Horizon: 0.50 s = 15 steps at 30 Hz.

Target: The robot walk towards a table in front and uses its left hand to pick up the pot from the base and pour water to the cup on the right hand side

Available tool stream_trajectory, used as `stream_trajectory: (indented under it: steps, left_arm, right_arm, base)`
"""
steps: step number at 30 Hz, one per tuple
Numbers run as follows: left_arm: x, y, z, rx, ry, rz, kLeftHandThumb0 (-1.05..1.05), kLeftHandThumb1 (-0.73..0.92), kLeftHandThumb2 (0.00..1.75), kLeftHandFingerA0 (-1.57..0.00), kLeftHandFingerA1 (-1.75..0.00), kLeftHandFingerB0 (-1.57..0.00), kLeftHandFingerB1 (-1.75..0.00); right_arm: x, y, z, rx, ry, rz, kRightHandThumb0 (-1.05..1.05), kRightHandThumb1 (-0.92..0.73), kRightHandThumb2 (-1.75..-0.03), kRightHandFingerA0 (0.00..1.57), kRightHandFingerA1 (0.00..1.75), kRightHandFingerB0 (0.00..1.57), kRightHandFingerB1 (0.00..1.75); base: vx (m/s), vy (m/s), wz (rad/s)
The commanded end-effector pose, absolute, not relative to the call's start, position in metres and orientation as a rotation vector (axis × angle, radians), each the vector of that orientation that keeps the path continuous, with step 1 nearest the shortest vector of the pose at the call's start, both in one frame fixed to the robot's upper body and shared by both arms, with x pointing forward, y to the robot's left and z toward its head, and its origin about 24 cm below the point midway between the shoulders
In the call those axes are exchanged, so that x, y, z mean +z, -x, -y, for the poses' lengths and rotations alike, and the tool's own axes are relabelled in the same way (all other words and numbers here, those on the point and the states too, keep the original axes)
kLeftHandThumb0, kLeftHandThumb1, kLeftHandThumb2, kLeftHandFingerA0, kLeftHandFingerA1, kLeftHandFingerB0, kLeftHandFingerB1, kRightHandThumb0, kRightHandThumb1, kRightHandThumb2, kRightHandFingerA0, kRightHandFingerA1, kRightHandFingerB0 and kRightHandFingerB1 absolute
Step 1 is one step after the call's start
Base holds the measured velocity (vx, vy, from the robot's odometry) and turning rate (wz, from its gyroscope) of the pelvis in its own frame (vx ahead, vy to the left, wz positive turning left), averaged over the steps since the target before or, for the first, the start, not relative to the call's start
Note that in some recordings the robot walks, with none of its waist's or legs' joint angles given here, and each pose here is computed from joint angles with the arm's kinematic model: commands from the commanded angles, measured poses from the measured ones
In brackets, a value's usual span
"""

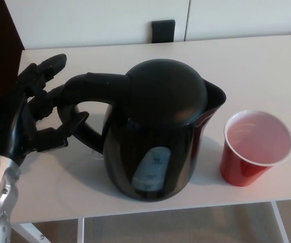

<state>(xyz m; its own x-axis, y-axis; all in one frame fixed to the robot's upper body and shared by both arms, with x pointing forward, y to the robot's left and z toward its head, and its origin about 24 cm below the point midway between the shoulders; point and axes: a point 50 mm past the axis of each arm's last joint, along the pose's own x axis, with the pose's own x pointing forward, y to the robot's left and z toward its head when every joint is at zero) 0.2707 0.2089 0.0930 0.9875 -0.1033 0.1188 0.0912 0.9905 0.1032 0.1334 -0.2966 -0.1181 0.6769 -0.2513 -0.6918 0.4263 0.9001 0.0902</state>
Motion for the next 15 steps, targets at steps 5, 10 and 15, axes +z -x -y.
stream_trajectory:
  steps: [5,10,15]
  left_arm:
    - [0.0952,-0.2755,-0.2105,-0.058,-0.088,0.111,-0.42,0.49,0.55,-0.39,-0.36,-0.30,-0.31]
    - [0.0985,-0.2786,-0.2048,-0.106,-0.110,0.121,-0.51,0.41,0.69,-0.40,-0.46,-0.30,-0.41]
    - [0.0985,-0.2797,-0.2020,-0.120,-0.119,0.113,-0.51,0.40,0.68,-0.42,-0.46,-0.32,-0.41]
  right_arm:
    - [-0.1124,-0.1405,0.3023,-0.390,-0.256,-0.710,-0.15,-0.45,-0.91,0.32,0.61,0.25,0.58]
    - [-0.1094,-0.1452,0.3031,-0.376,-0.235,-0.697,-0.20,-0.63,-0.58,0.40,0.52,0.36,0.49]
    - [-0.1084,-0.1478,0.3030,-0.377,-0.242,-0.691,-0.22,-0.61,-0.57,0.42,0.54,0.36,0.48]
  base:
    - [0.00,0.000,0.00]
    - [0.00,0.000,0.00]
    - [0.00,0.000,0.00]
